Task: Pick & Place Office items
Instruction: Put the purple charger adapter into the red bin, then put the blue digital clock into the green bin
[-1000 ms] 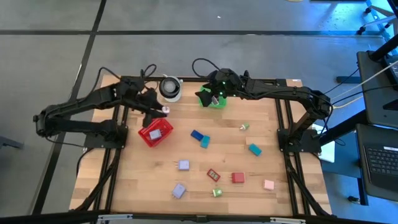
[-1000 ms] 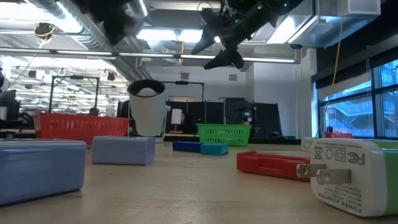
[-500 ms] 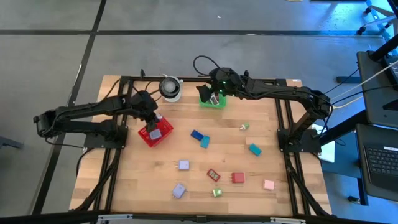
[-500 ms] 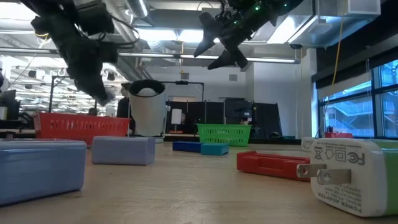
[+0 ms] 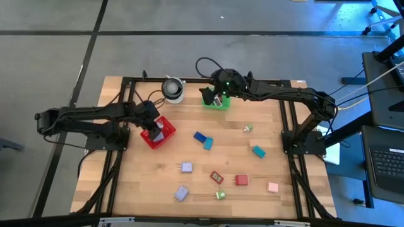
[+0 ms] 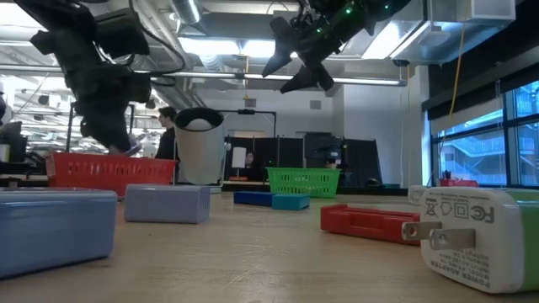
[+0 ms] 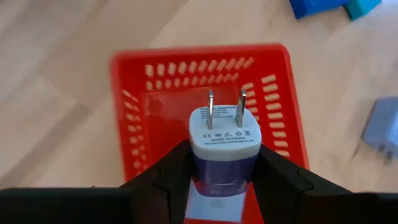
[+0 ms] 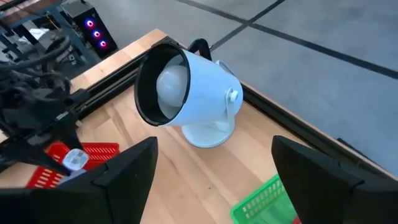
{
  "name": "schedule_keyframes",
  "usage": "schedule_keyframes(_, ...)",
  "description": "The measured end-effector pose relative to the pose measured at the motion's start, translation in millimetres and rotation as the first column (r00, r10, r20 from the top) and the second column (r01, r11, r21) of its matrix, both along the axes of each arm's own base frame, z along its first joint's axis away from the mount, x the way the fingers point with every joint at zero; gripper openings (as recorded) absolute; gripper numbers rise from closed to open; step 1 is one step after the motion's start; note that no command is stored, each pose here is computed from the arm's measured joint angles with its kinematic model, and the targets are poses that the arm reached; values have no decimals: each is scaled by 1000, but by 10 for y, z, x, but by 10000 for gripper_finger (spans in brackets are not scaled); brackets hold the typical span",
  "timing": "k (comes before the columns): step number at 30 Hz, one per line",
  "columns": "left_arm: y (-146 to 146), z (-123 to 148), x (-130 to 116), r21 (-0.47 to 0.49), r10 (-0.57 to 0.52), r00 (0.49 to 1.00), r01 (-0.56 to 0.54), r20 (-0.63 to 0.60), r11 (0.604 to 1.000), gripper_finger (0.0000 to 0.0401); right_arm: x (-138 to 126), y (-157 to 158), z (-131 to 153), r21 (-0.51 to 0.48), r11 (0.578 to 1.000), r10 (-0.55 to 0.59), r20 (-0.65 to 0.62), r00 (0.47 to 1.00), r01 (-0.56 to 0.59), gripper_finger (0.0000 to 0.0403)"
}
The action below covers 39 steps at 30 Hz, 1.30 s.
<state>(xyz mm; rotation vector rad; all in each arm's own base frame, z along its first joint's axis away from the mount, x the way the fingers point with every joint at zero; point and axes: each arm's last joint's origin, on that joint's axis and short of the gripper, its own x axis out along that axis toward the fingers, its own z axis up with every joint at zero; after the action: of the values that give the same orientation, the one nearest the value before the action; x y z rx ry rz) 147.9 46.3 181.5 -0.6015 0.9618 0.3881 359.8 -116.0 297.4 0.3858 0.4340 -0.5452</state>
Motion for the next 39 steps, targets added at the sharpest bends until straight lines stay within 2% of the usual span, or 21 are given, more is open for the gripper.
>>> schedule_keyframes(6, -70, 5, 33, 96, -9, 1000, 10, -14, 995, 141, -1, -4, 0, -35, 999, 18, -19, 1000, -19, 318)
schedule_keyframes(9, -88, 5, 38, 105, -17, 1000, 19, -16, 994, 148, -1, -4, 0, -35, 999, 19, -19, 1000, -20, 318)
schedule_keyframes(14, -112, 6, 44, 99, -36, 999, 37, -14, 994, 180, 0, 1, -1, -17, 1000, 15, -10, 1000, -15, 318)
schedule_keyframes(20, -108, 47, 91, 113, -42, 998, 38, 40, 993, 213, -2, 30, -24, 65, 997, 50, -3, 999, -50, 318)
schedule_keyframes(23, -99, 150, 131, 134, -61, 996, 51, 69, 990, 216, -17, 58, -60, 165, 986, 4, -6, 1000, -3, 318)
schedule_keyframes(26, -88, 283, 176, 153, -72, 992, 55, 108, 987, 213, -32, 138, -111, 293, 953, -66, -25, 997, 71, 318)
schedule_keyframes(29, -80, 408, 213, 172, -82, 986, 57, 144, 983, 208, -1, 297, -187, 341, 934, -85, -69, 994, 103, 318)
schedule_keyframes(32, -71, 510, 239, 205, -98, 981, 63, 167, 977, 204, 90, 506, -259, 293, 954, -37, -91, 995, 62, 318)
schedule_keyframes(37, -64, 617, 260, 240, -124, 974, 76, 188, 968, 200, 214, 767, -444, 152, 987, 72, -187, 980, -44, 318)
schedule_keyframes(39, -62, 653, 267, 244, -125, 972, 74, 199, 967, 201, 260, 815, -552, 138, 989, 90, -224, 971, -59, 318)
